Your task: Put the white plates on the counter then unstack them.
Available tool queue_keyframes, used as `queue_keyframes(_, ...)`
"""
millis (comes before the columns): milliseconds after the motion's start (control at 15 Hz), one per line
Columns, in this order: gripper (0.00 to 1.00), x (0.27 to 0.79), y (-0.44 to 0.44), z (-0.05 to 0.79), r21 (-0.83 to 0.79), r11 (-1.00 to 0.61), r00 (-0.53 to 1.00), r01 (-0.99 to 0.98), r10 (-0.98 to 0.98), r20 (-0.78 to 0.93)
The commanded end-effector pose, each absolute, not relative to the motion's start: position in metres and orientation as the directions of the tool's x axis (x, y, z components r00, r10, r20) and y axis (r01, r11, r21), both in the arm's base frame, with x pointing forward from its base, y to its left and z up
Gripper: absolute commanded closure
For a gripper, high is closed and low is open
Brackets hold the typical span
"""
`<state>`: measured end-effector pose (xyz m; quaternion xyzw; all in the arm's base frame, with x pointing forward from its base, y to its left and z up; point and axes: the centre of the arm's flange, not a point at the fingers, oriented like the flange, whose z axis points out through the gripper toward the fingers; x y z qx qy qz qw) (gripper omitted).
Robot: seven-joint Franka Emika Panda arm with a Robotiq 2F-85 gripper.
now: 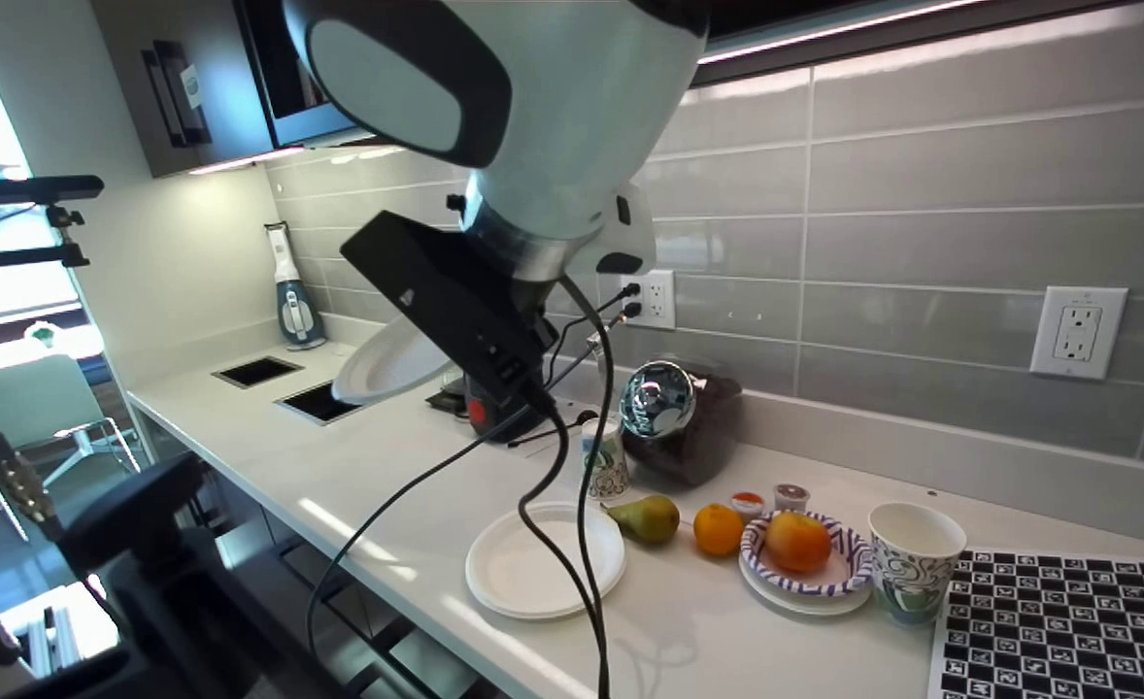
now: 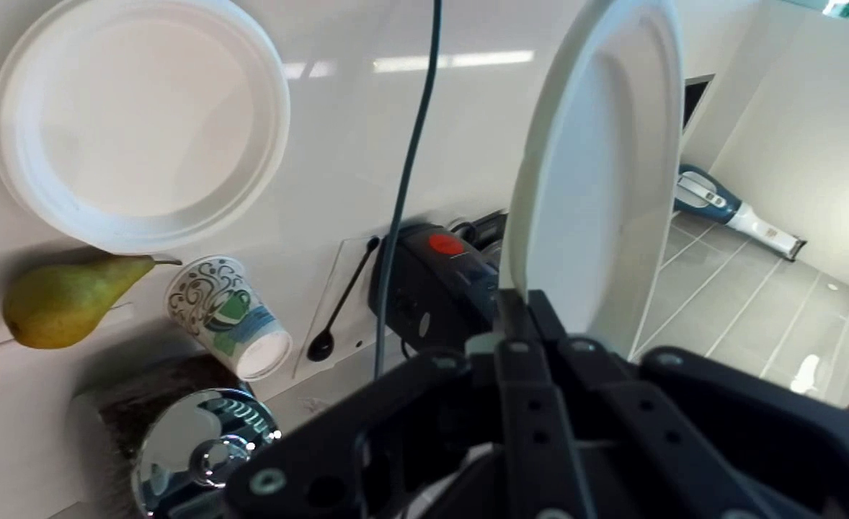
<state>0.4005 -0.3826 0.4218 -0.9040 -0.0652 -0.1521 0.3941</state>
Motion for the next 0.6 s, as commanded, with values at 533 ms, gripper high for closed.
queue_keyframes(533, 0.99, 0.357, -0.377, 0.583, -0.673, -0.608, 0.875, 0.421, 0.076, 0.479)
